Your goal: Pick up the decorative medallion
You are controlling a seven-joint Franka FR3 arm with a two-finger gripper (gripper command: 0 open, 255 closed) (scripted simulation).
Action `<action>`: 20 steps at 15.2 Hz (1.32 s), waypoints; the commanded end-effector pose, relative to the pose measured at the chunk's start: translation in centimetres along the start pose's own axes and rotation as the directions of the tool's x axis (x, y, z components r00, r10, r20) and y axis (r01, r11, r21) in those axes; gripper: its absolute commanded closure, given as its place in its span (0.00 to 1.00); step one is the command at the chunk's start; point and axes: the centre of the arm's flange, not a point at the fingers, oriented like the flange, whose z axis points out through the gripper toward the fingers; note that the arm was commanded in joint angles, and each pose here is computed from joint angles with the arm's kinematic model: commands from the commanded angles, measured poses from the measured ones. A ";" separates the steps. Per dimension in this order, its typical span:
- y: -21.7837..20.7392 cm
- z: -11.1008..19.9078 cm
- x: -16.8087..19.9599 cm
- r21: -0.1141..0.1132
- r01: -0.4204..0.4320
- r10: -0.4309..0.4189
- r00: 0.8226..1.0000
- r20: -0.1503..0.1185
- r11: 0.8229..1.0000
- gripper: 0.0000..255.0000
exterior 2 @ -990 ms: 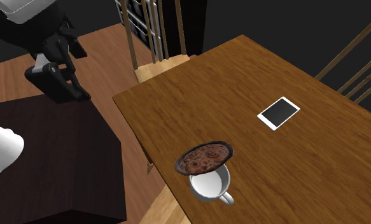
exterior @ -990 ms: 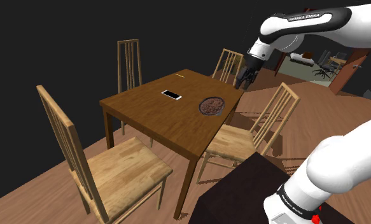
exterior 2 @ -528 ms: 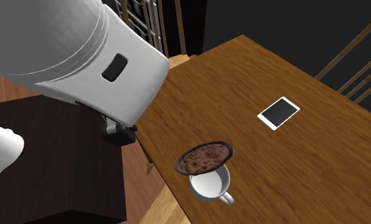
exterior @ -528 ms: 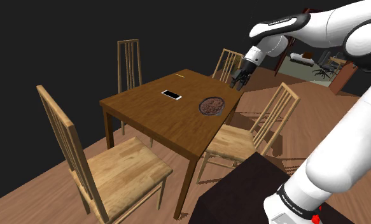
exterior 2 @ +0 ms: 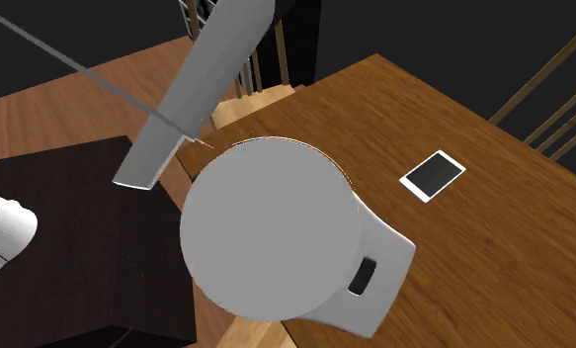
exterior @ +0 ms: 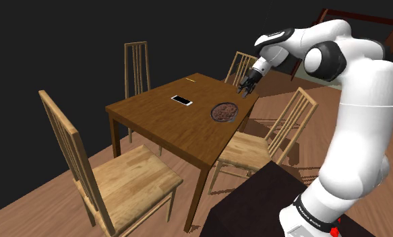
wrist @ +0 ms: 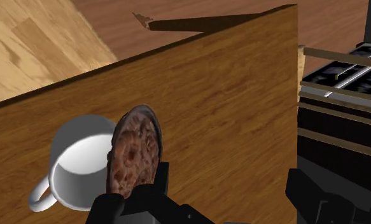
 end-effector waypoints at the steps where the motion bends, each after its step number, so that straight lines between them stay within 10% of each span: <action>1: 2.6 0.6 1.7 0.045 0.003 -0.003 1.000 -0.006 0.999 0.00; 9: 11.7 4.2 8.2 0.202 0.008 -0.002 1.000 -0.028 0.979 0.00; 18: 13.6 7.7 7.9 0.202 0.008 -0.002 1.000 -0.028 0.979 0.00; 19: 13.6 7.7 7.9 0.202 0.008 -0.002 1.000 -0.028 0.979 1.00; 20: 13.6 7.6 7.9 0.202 0.008 -0.002 1.000 -0.028 0.979 1.00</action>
